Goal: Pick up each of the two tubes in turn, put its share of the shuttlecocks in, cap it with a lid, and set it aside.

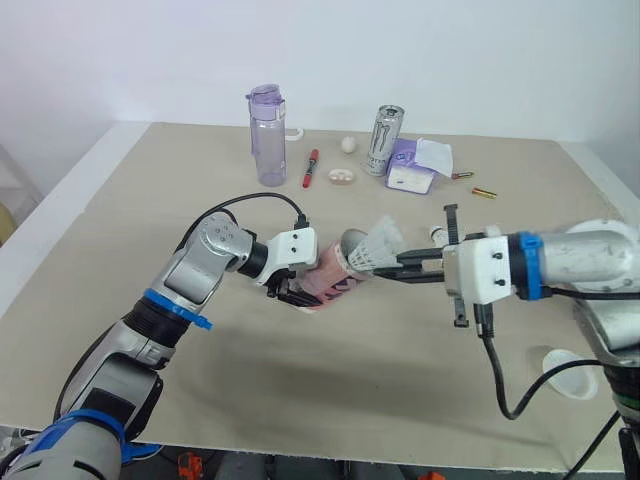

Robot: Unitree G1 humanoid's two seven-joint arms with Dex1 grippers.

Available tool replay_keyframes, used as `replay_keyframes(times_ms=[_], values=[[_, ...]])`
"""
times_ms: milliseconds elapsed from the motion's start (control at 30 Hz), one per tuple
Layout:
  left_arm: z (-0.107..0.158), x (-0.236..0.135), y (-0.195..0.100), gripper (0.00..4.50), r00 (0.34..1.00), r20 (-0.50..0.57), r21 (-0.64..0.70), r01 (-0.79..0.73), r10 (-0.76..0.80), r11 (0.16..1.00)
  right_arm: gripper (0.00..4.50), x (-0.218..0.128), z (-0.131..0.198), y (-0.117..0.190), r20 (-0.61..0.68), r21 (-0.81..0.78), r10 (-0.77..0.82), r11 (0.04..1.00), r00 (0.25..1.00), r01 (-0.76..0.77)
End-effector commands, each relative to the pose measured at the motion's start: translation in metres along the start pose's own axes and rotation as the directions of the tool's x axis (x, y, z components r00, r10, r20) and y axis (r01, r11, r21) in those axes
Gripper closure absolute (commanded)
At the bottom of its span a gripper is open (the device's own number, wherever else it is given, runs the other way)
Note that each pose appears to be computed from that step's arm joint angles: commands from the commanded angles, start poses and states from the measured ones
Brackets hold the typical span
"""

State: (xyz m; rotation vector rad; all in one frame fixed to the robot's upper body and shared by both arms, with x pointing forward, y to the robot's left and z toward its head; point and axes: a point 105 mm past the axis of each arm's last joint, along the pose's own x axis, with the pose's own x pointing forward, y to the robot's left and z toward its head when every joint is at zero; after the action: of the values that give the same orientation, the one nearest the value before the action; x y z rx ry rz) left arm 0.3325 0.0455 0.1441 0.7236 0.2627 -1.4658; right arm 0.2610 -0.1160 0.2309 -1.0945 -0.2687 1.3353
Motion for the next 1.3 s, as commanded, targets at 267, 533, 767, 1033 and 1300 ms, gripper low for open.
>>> replay_keyframes(times_ms=[267,533,767,1033,1300], values=[[-0.007,0.006,-0.004,1.38,1.0,-0.023,-0.02,-0.011,0.011,1.0,1.8,-0.004,0.016,-0.02,0.053,-0.054,-0.044,0.997,0.998,0.047],[-0.007,0.007,-0.006,1.38,1.0,-0.023,-0.019,-0.006,0.005,1.0,0.12,-0.05,-0.038,-0.041,-0.13,0.564,-0.559,0.638,0.819,0.524],[-0.007,0.009,-0.006,1.38,1.0,-0.023,-0.016,-0.002,0.001,1.0,0.12,-0.055,-0.082,-0.007,-0.439,0.629,-0.701,0.206,0.562,0.749],[-0.008,0.01,-0.006,1.38,1.0,-0.023,-0.018,-0.003,0.003,1.0,0.12,-0.046,-0.122,0.043,-0.648,0.587,-0.616,-0.03,0.448,0.809],[-0.008,0.008,-0.004,1.38,1.0,-0.026,-0.017,-0.008,0.008,1.0,0.12,-0.037,-0.147,0.045,-0.679,0.584,-0.599,-0.089,0.425,0.807]])
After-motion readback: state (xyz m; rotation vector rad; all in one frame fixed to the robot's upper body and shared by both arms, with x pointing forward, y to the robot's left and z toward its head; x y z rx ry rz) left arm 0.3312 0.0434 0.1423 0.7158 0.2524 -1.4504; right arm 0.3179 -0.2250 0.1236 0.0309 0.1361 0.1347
